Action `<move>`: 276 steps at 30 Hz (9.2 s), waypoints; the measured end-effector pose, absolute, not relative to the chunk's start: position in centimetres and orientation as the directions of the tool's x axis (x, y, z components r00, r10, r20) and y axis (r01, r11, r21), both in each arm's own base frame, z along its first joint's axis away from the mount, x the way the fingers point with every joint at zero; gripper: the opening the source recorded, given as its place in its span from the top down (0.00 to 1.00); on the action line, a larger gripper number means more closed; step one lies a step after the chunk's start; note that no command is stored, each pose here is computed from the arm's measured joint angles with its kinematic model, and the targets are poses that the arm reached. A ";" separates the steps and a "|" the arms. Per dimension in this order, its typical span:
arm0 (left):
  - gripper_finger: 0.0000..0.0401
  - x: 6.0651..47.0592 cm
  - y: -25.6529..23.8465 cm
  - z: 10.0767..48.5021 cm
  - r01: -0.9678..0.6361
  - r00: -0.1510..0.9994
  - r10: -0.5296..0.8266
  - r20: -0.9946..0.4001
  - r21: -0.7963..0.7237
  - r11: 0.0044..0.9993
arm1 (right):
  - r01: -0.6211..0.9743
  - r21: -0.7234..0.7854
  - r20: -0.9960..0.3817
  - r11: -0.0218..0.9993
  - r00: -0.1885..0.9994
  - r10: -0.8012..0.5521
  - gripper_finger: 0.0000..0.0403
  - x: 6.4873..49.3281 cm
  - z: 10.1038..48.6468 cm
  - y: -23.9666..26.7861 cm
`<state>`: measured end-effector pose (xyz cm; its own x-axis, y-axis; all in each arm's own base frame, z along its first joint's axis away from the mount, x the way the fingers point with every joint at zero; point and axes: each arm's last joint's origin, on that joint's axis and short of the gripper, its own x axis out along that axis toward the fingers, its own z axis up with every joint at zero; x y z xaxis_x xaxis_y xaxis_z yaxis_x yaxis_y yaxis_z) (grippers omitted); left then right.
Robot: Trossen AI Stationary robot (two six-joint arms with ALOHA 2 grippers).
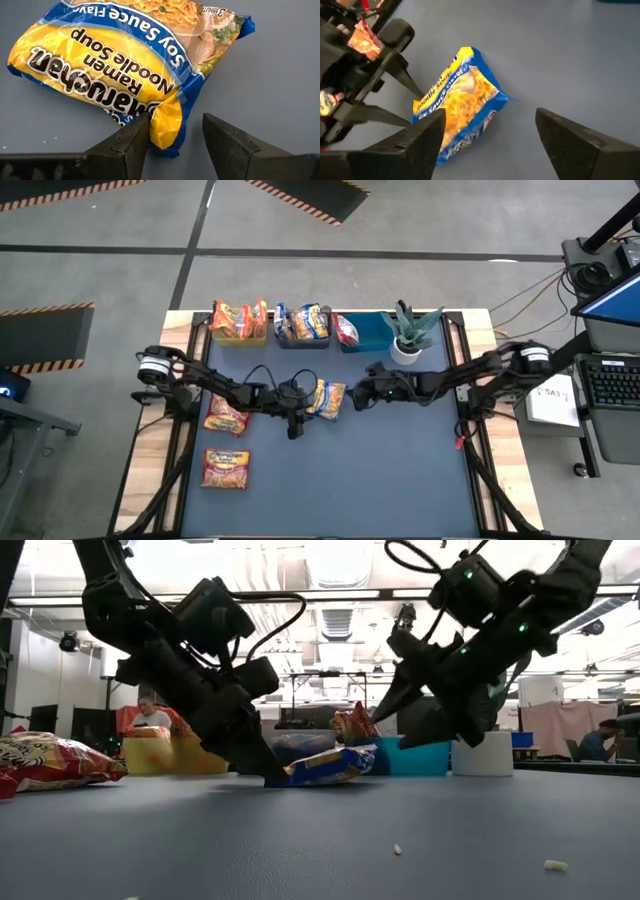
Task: Sort Maruchan noodles
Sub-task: Put the blue noodle pack into the black bin
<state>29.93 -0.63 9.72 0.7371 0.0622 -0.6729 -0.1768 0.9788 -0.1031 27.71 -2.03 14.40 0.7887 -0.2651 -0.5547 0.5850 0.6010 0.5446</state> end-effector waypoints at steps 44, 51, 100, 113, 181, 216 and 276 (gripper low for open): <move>0.58 30.0 -0.6 9.9 -0.188 0.751 0.074 -0.656 -0.106 0.976 | 0.419 0.621 -0.389 0.662 0.898 -0.204 0.59 31.5 10.0 -2.1; 0.58 29.9 -0.6 10.4 -0.188 0.754 0.073 -0.653 -0.108 0.976 | 0.413 0.620 -0.382 0.667 0.902 -0.202 0.63 31.6 10.1 -2.1; 0.57 18.4 1.4 29.7 -0.604 0.746 0.662 -0.069 0.348 0.717 | 0.545 0.176 -0.385 0.820 0.804 -0.453 0.82 37.4 24.3 -4.1; 0.59 23.6 0.2 23.4 0.026 0.886 0.192 -0.422 0.458 0.888 | 0.652 0.087 -0.728 0.753 0.558 -0.399 0.98 35.2 20.3 -2.5; 0.81 28.2 4.5 15.8 0.301 0.736 -0.150 -0.660 0.121 0.946 | 0.621 0.345 -0.840 0.703 0.538 -0.063 0.93 33.5 19.7 -0.9; 0.81 29.6 6.0 10.2 0.226 0.667 -0.200 -0.718 -0.061 0.972 | 0.544 0.531 -0.691 0.650 0.721 -0.040 0.23 31.2 14.1 -1.3; 0.81 27.5 5.5 16.8 0.212 0.751 -0.167 -0.639 -0.006 0.977 | 0.325 0.688 -0.367 0.649 0.927 -0.076 0.68 33.7 12.4 -1.0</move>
<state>27.48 5.51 16.83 0.7509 -0.1665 -0.6391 0.2120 0.9772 -0.0056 33.71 -0.97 12.39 0.9272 -0.0757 -0.3669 0.3251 0.6492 0.6876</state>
